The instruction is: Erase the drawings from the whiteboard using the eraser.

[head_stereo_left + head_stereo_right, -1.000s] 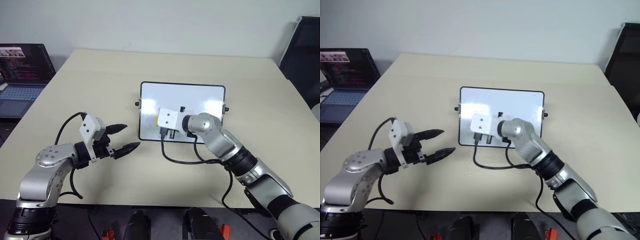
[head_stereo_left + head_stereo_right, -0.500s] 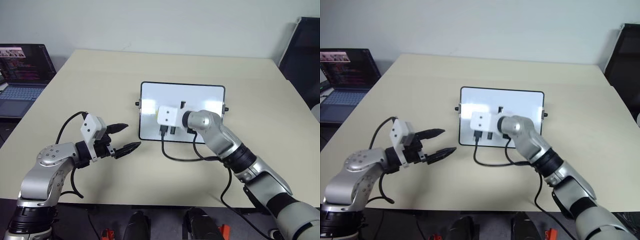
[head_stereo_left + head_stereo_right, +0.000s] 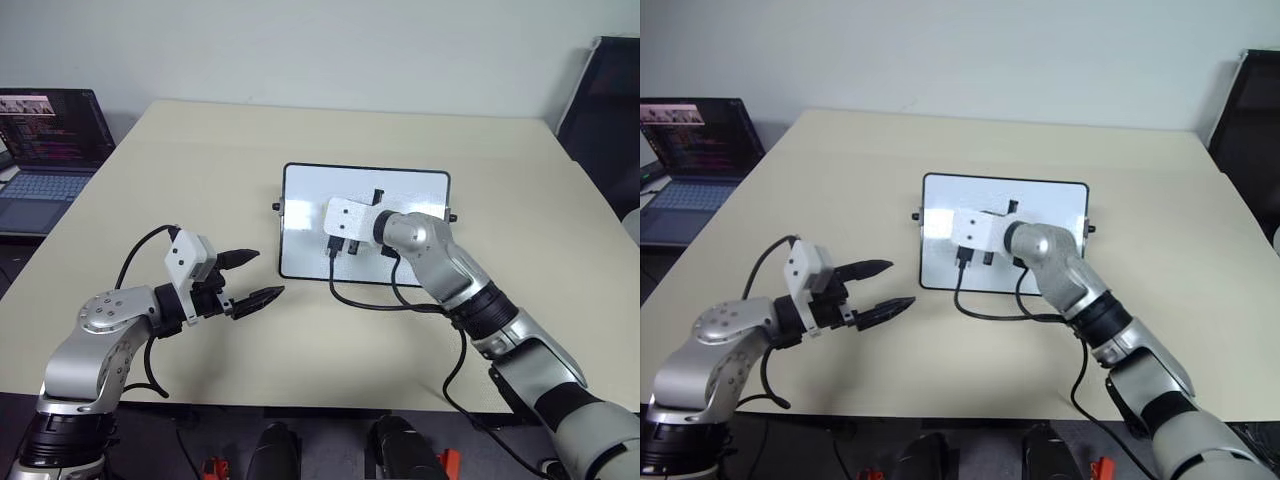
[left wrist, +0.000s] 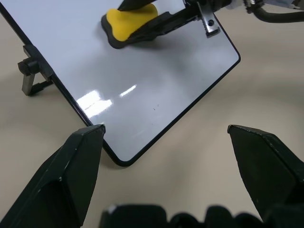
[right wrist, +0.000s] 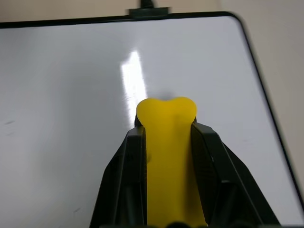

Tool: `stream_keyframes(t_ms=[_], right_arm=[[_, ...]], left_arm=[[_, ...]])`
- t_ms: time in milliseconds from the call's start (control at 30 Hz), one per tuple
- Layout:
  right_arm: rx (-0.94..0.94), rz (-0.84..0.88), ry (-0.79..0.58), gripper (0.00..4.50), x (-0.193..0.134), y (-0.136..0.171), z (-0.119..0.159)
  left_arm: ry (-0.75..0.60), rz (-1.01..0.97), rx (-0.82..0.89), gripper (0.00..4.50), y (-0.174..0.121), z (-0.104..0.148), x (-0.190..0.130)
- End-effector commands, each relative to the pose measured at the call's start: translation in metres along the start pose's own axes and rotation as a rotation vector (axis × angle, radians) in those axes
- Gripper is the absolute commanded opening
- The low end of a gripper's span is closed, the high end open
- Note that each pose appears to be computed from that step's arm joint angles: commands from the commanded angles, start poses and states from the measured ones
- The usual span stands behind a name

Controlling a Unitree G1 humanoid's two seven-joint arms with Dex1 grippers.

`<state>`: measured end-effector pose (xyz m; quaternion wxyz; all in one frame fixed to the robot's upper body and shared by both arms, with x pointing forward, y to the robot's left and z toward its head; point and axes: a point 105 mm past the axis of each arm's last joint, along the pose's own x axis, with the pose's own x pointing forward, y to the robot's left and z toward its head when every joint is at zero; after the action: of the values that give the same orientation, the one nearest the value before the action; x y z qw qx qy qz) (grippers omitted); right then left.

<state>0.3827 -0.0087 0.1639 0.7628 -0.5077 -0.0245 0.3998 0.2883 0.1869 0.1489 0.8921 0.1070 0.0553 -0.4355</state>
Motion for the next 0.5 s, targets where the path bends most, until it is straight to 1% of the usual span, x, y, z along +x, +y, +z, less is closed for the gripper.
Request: stream_keyframes(t_ms=[33, 67, 133, 167, 267, 333, 400, 500], right_arm=[[0.046, 0.215, 0.07, 0.97, -0.007, 0.042, -0.022], [0.043, 0.231, 0.069, 0.97, -0.009, 0.046, -0.021], [0.032, 0.208, 0.067, 0.97, -0.009, 0.042, -0.021], [0.026, 0.153, 0.068, 0.97, -0.007, 0.033, -0.02], [0.017, -0.115, 0.066, 0.97, -0.004, -0.016, -0.019], [0.016, -0.213, 0.063, 0.97, -0.006, -0.035, -0.02], [0.023, -0.239, 0.065, 0.97, -0.008, -0.04, -0.024], [0.038, -0.188, 0.079, 0.97, -0.007, -0.03, -0.03]], left_arm=[[-0.029, -0.014, 0.038, 4.5, -0.002, 0.012, 0.0], [-0.029, -0.014, 0.038, 4.5, -0.002, 0.012, 0.0], [-0.029, -0.016, 0.038, 4.5, -0.003, 0.011, 0.0], [-0.029, -0.016, 0.038, 4.5, -0.003, 0.012, 0.0], [-0.029, -0.018, 0.038, 4.5, -0.003, 0.012, 0.001], [-0.029, -0.019, 0.037, 4.5, -0.003, 0.012, 0.001], [-0.03, -0.02, 0.036, 4.5, -0.003, 0.012, 0.001], [-0.03, -0.021, 0.036, 4.5, -0.003, 0.012, 0.001]])
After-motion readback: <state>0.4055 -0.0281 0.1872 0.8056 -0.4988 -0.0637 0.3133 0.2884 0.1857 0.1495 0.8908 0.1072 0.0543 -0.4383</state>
